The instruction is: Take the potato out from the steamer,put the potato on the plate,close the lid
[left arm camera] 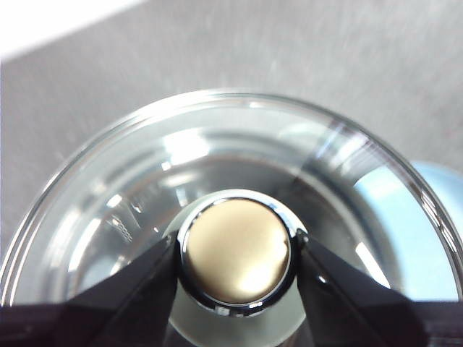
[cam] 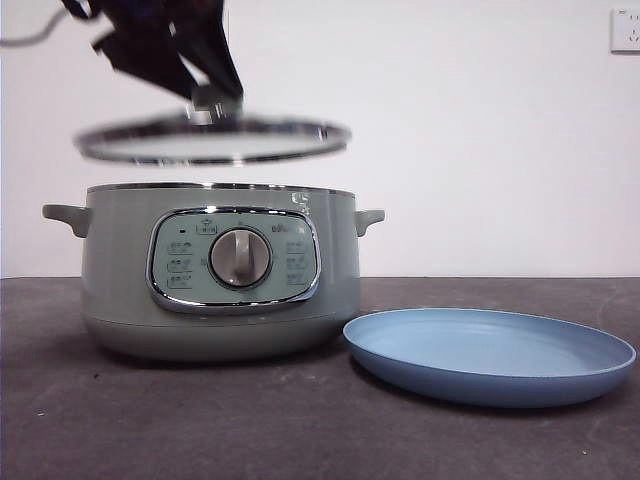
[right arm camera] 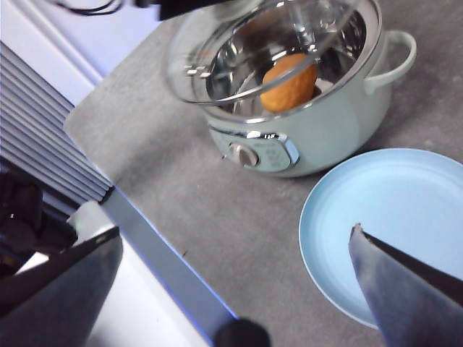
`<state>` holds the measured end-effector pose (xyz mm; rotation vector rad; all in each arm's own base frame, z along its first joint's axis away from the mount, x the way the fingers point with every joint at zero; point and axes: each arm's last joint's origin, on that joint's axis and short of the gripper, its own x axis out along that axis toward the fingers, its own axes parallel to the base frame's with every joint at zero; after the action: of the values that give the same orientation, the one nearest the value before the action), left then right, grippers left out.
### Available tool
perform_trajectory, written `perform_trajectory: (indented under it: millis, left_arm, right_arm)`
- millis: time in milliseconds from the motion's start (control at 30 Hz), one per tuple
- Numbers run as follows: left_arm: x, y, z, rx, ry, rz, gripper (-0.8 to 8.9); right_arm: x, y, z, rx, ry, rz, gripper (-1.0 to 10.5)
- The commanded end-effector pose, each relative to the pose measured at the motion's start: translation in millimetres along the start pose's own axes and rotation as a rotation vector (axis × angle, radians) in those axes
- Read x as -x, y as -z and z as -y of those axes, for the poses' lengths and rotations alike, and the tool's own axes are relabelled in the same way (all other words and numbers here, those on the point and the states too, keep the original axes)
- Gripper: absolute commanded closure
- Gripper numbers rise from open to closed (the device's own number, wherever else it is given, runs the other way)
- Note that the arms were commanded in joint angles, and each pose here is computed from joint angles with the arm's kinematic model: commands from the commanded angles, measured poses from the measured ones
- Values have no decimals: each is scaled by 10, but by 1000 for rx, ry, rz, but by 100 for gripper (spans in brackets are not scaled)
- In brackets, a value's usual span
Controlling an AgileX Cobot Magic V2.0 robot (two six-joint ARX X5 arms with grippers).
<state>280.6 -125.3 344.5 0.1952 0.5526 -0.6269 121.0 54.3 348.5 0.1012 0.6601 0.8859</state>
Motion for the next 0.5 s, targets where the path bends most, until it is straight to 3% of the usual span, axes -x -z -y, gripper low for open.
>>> perform_trajectory:
  millis: [33,367,500]
  left_arm:
    - [296,-106,14,5,-15,93,822]
    - [1374,14,117,26,-122,180,822]
    - [1723,150,177,43,-175,185,822]
  right_arm:
    - [-78,-53,41,-45,-9,0,349]
    - [-708,-394,161,-88,-101,-54,351]
    - [-1048,-606,132,-58,-81,-114,351]
